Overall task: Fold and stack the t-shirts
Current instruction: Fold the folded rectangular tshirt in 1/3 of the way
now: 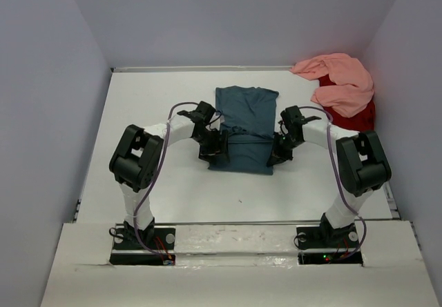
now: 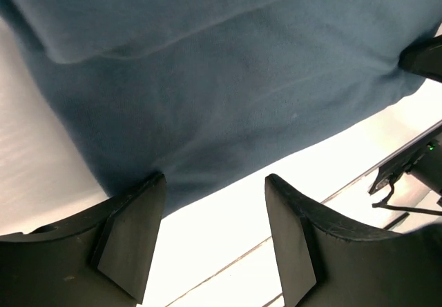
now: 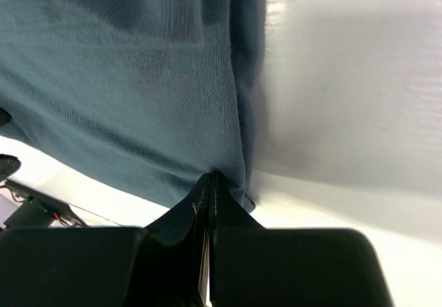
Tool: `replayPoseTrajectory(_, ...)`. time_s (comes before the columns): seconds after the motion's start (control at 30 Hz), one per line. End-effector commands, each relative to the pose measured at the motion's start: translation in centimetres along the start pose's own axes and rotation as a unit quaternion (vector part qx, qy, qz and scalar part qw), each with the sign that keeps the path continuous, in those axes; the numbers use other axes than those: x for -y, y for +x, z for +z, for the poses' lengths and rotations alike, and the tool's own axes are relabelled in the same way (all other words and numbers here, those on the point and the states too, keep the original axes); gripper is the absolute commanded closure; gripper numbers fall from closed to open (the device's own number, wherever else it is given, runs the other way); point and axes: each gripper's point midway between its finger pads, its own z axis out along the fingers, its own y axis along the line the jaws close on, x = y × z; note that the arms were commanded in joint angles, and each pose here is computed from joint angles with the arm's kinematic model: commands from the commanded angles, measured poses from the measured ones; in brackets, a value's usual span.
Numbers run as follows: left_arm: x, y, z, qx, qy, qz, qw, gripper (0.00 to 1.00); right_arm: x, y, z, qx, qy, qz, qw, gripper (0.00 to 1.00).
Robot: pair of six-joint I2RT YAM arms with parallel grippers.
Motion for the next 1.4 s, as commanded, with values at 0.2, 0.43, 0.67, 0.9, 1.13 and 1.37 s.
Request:
replayPoseTrajectory(0.2,3.7,-3.4,-3.1,0.046,-0.008,0.029,0.998,0.28,-2.7,-1.8,-3.4,0.034,-0.013,-0.011,0.999,1.00)
replayPoseTrajectory(0.43,7.4,-6.1,-5.2,0.080,0.029,0.054,0.995,0.28,-5.0,-2.8,-5.0,0.049,-0.040,-0.024,0.998,1.00)
replayPoseTrajectory(0.67,9.0,-5.8,-5.2,0.083,0.061,0.068,0.992,0.28,-6.4,-3.5,-3.7,0.048,-0.071,-0.029,0.996,1.00)
replayPoseTrajectory(0.9,7.8,-3.2,-3.5,0.055,0.079,0.050,0.994,0.83,-7.9,-5.3,-2.0,0.055,-0.087,-0.060,0.993,1.00)
replayPoseTrajectory(1.13,5.7,-0.5,-1.4,0.009,0.067,0.021,0.997,1.00,-9.9,-7.7,-1.1,0.059,-0.109,-0.064,0.990,1.00)
replayPoseTrajectory(1.37,4.6,0.3,0.1,0.000,0.059,-0.006,0.998,1.00,-12.7,-6.6,0.3,0.042,-0.123,-0.083,0.988,1.00)
